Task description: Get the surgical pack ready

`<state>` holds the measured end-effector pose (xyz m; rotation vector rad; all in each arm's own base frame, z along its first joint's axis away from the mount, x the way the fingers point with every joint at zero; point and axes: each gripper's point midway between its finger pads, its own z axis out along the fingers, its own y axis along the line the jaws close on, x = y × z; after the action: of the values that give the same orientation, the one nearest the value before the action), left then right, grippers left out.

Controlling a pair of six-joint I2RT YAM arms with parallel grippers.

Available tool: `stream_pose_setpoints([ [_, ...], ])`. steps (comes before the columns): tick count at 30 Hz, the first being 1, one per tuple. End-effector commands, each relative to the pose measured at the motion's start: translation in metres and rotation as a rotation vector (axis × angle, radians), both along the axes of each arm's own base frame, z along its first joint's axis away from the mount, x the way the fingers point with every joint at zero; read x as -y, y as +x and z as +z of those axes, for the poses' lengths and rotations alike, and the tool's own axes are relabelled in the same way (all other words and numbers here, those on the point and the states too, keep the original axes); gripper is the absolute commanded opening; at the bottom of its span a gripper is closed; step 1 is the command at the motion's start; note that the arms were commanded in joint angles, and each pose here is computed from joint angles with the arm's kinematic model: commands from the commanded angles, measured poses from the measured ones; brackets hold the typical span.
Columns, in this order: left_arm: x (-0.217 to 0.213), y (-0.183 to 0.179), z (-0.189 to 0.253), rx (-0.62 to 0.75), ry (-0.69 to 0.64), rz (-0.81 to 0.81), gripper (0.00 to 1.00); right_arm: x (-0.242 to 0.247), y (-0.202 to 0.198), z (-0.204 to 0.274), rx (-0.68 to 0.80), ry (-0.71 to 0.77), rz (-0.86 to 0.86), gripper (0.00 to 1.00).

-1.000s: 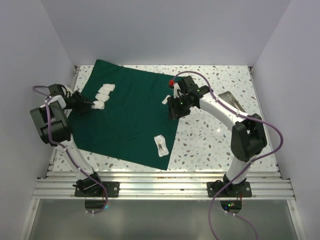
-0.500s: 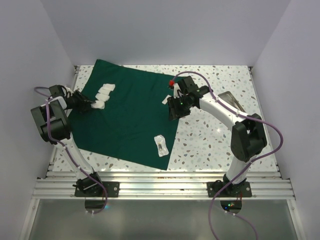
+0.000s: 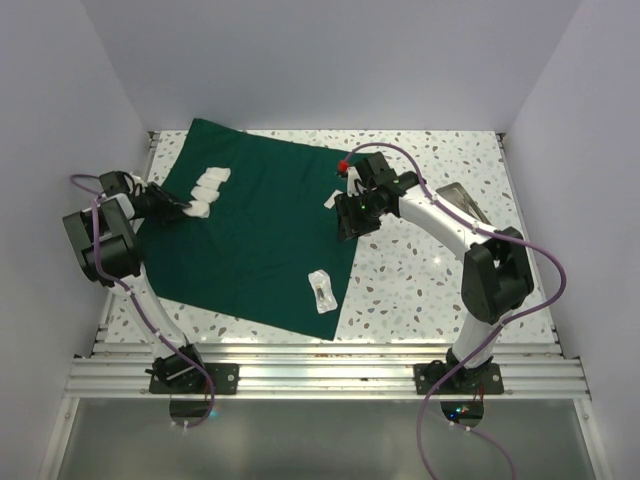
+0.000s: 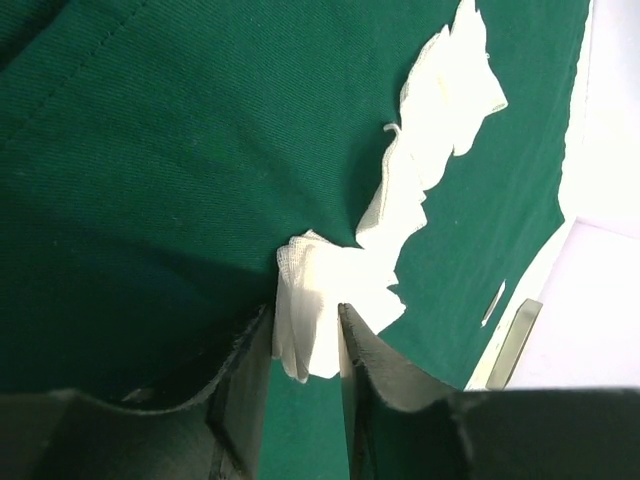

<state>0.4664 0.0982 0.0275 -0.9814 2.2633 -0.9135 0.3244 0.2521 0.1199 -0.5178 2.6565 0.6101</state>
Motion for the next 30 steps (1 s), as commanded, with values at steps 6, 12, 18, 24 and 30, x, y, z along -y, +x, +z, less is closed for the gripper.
stream_pose_setpoints([
  [6, -0.003, 0.004, -0.004, 0.001, -0.002, 0.013, 0.0, -0.012, 0.003, 0.016, 0.024, 0.066, 0.03, 0.47],
  [12, 0.036, -0.023, 0.053, 0.069, 0.095, -0.095, 0.0, -0.011, 0.01, 0.031, 0.082, 0.067, 0.052, 0.5],
  [18, 0.087, -0.062, 0.106, 0.165, 0.15, -0.209, 0.0, -0.025, 0.01, 0.052, 0.125, 0.151, 0.097, 0.54],
  [24, 0.167, -0.097, 0.152, 0.326, 0.141, -0.403, 0.0, -0.05, 0.006, 0.074, 0.16, 0.273, 0.19, 0.57],
  [30, 0.255, -0.146, 0.184, 0.517, 0.122, -0.69, 0.0, -0.081, -0.002, 0.116, 0.238, 0.467, 0.303, 0.58],
])
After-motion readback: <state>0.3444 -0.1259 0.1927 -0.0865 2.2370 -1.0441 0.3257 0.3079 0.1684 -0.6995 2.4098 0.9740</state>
